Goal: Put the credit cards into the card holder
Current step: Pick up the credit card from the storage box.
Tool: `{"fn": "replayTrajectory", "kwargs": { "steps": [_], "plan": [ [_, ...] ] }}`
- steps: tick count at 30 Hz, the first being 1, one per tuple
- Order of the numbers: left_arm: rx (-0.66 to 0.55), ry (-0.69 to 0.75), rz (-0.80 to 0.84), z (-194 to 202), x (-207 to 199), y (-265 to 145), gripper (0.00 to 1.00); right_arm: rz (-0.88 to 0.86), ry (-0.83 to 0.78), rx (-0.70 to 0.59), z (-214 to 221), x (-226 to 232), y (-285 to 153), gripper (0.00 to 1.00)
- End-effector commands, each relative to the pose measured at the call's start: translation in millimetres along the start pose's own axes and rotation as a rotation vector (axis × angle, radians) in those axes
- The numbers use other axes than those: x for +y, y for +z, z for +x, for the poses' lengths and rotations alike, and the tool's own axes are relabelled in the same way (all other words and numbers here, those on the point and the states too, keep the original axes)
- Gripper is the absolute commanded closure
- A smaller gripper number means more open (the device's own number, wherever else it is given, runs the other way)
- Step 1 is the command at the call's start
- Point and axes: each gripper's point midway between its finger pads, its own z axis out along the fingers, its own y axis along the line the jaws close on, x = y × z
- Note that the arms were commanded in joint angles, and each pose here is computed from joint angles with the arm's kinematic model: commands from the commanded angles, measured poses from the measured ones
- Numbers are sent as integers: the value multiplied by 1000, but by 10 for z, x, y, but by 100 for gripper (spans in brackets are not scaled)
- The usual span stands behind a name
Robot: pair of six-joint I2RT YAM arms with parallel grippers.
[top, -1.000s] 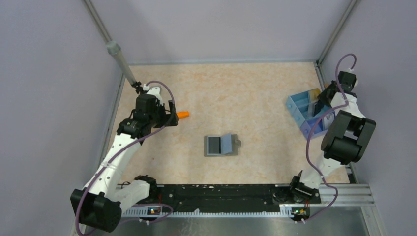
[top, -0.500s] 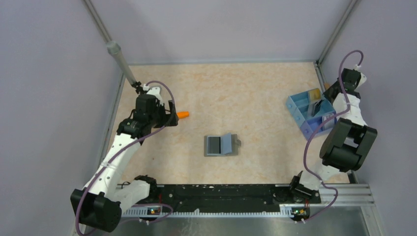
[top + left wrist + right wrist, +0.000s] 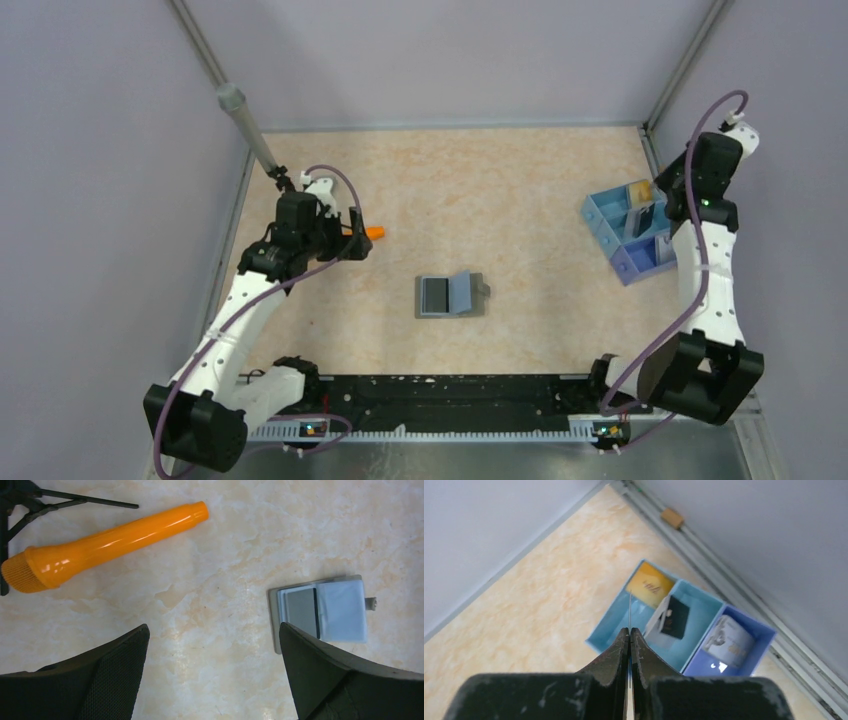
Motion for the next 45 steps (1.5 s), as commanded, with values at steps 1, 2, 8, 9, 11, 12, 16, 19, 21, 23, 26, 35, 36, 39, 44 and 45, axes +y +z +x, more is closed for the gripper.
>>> {"fn": "replayTrajectory", "kwargs": {
  "steps": [1,2,8,9,11,12,16,19,21,23,26,35,36,39,44,45],
  "plan": [
    [-22,38,166,-41,-278,-32,1,-207,-89,101,270,494,-411,100],
    [-22,40,195,-39,-330,-42,1,-280,-111,139,387,652,-507,100],
    [9,26,408,45,-756,-133,1,-775,-272,426,1298,1571,-1320,100],
    [19,11,445,70,-837,-148,1,-838,-304,474,1456,1668,-1469,100],
    [26,-16,540,114,-1037,-179,1,-961,-366,572,1783,1825,-1766,100],
    [32,-32,584,152,-1119,-191,1,-1038,-390,627,1946,1895,-1945,100],
    [52,-77,771,301,-1458,-279,1,-1260,-439,805,2498,2021,-2481,100],
    [73,-70,868,402,-1624,-352,1,-1408,-466,918,2776,2053,-2829,100],
    [104,-45,899,489,-1694,-377,1,-1495,-483,961,2883,2078,-3034,100],
    [137,-18,917,573,-1746,-388,1,-1574,-482,1002,2939,2102,-3202,100],
    [204,19,966,717,-1840,-422,1,-1676,-457,1047,2948,2138,-3385,100],
    [299,65,1158,866,-2153,-630,39,-1761,-484,1123,3011,2144,-3507,100],
    [300,63,1161,870,-2157,-626,46,-1755,-488,1131,3025,2140,-3498,100],
    [312,54,1154,900,-2155,-585,66,-1745,-490,1142,3063,2148,-3470,100],
    [353,36,1136,988,-2121,-524,73,-1729,-497,1130,3066,2191,-3436,100],
    [354,34,1132,999,-2116,-518,73,-1730,-499,1126,3059,2201,-3434,100]
  ]
}}
